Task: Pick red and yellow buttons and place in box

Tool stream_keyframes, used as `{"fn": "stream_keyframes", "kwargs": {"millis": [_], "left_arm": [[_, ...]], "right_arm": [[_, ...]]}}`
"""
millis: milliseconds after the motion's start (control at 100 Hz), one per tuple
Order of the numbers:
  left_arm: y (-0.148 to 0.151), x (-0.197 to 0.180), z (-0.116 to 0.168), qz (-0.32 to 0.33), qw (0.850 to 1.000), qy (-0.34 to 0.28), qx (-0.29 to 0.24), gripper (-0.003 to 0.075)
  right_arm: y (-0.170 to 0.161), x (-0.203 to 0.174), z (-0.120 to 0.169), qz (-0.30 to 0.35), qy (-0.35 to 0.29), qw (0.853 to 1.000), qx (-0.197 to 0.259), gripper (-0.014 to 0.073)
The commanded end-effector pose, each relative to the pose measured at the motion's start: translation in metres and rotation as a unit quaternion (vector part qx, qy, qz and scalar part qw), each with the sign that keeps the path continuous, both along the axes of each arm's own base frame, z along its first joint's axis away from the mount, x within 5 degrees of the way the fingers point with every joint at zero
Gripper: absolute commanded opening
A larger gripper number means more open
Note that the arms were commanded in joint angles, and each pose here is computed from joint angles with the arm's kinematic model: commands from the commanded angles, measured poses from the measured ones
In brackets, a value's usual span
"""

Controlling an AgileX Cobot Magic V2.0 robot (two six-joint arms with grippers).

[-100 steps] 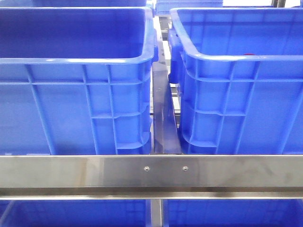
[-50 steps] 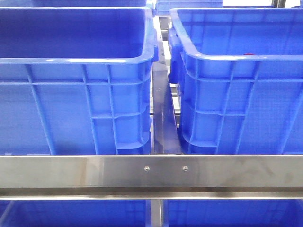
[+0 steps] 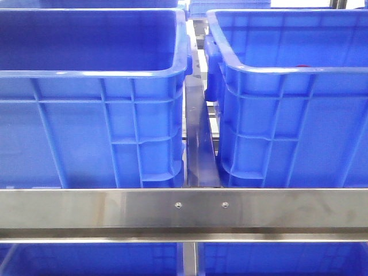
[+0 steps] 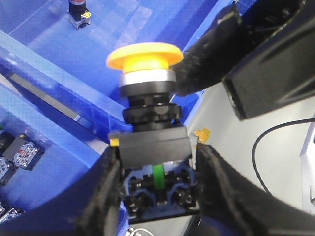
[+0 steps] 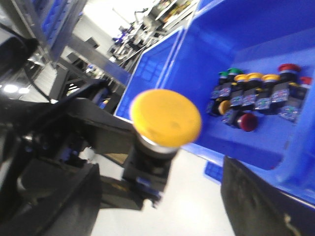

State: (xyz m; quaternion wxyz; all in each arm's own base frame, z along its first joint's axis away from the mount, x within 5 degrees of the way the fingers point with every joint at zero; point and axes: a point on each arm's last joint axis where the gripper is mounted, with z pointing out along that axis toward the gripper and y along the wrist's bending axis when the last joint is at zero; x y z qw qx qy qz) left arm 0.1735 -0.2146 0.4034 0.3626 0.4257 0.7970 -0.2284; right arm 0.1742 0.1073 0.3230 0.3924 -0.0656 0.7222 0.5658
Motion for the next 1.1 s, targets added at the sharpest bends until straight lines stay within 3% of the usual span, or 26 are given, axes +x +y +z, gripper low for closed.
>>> {"fn": "stream_keyframes", "kwargs": {"millis": [0, 500, 570, 740, 810, 970, 1090], "left_arm": [[0.002, -0.005, 0.023, 0.002, 0.998, -0.033, -0.054, -0.0019], [0.002, -0.005, 0.023, 0.002, 0.998, -0.033, -0.054, -0.0019], [0.002, -0.005, 0.023, 0.002, 0.998, -0.033, -0.054, -0.0019], [0.002, -0.005, 0.023, 0.002, 0.998, -0.033, -0.054, -0.0019], [0.002, -0.005, 0.023, 0.002, 0.998, -0.032, -0.053, -0.0018], [0.003, -0.006, 0.021, 0.0, 0.999, -0.026, -0.046, 0.0025], [0.003, -0.007, 0.021, -0.001, 0.999, -0.024, -0.043, 0.0186]], "right_arm": [[0.0, 0.004, 0.026, 0.003, -0.012, 0.997, 0.08, 0.0535], [0.012, 0.035, 0.035, 0.045, -0.006, 0.994, 0.094, 0.0524], [0.013, 0.038, 0.034, 0.05, -0.001, 0.994, 0.096, 0.0466], [0.013, 0.04, 0.032, 0.049, 0.003, 0.994, 0.096, 0.0174], [0.013, 0.04, 0.032, 0.049, 0.003, 0.994, 0.096, 0.0103], [0.013, 0.04, 0.032, 0.049, 0.003, 0.994, 0.096, 0.0094], [0.013, 0.04, 0.032, 0.049, 0.003, 0.994, 0.096, 0.0094]]}}
